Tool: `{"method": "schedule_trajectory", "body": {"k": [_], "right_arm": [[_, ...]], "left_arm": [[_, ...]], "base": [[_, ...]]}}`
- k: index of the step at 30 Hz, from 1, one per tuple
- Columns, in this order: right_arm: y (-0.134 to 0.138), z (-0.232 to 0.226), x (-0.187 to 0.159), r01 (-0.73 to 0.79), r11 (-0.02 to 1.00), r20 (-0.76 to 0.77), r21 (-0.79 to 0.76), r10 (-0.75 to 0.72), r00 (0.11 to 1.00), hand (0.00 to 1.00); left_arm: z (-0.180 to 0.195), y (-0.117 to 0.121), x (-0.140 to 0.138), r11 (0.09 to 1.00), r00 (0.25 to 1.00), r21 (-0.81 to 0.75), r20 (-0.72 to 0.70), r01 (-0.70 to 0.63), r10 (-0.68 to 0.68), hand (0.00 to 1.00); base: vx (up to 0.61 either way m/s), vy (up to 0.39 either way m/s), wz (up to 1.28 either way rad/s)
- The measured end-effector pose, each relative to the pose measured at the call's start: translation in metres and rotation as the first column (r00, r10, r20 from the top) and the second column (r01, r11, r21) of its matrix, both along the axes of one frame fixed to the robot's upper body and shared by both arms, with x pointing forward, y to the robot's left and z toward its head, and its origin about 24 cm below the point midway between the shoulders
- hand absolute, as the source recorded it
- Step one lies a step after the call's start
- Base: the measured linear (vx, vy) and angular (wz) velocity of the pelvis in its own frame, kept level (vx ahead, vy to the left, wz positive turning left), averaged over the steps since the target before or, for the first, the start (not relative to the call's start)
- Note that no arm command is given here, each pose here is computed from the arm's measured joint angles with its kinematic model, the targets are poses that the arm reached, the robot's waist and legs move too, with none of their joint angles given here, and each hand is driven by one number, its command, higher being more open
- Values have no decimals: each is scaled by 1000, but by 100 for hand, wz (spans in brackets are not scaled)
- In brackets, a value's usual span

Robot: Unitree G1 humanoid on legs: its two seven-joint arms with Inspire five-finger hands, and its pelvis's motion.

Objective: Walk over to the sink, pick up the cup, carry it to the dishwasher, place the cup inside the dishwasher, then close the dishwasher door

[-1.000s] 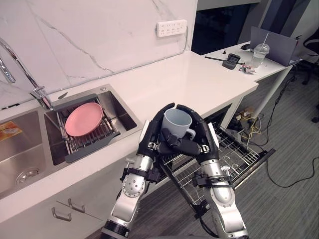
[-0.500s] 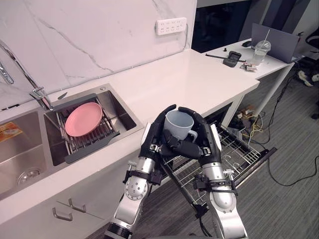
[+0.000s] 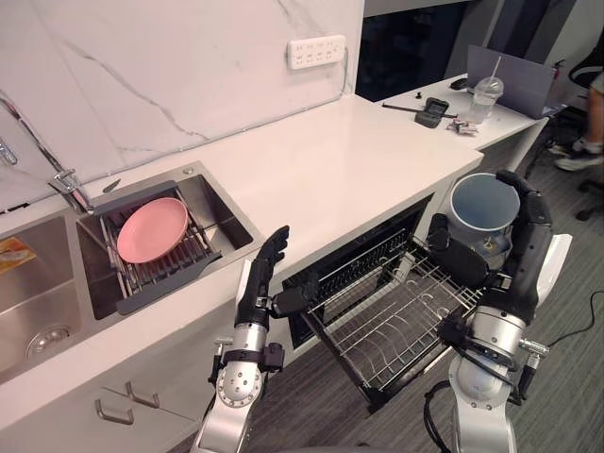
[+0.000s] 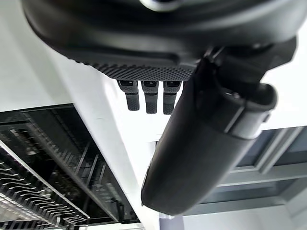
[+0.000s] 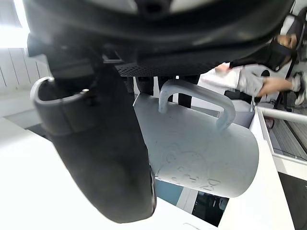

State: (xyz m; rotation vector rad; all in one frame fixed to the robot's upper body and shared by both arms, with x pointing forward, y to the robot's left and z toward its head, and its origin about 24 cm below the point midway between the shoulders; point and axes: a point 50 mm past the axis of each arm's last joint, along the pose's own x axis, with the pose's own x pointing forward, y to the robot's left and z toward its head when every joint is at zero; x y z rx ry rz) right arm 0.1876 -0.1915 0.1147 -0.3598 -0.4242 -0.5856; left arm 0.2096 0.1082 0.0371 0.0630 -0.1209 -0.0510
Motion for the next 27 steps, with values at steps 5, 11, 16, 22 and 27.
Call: {"method": "schedule_trajectory", "body": {"k": [5,11,16,22,27], "right_arm": [[3,-1,2,-37,999,-17,-12,37,999,30],[1,-9,3,-57,998,-61,-5,57,996,30],[-2,-32,-3,-108,990,-161,89,121,979,30],[-6,-67,-21,-123,972,-313,199,182,932,30],[-6,-80,-26,-133,965,-371,225,211,904,30]], "left_arm": [[2,-2,0,1000,1000,0,8,22,-22,90],[1,1,0,998,999,-43,-5,45,-45,90],[-6,6,-10,994,996,-84,-49,69,-74,90],[-24,21,-35,991,987,-134,-153,26,-46,90],[-40,34,-56,994,969,-111,-246,-5,-23,90]], "base": [[0,0,0],[0,0,0],[0,0,0],[0,0,2],[-7,-7,8]]}}
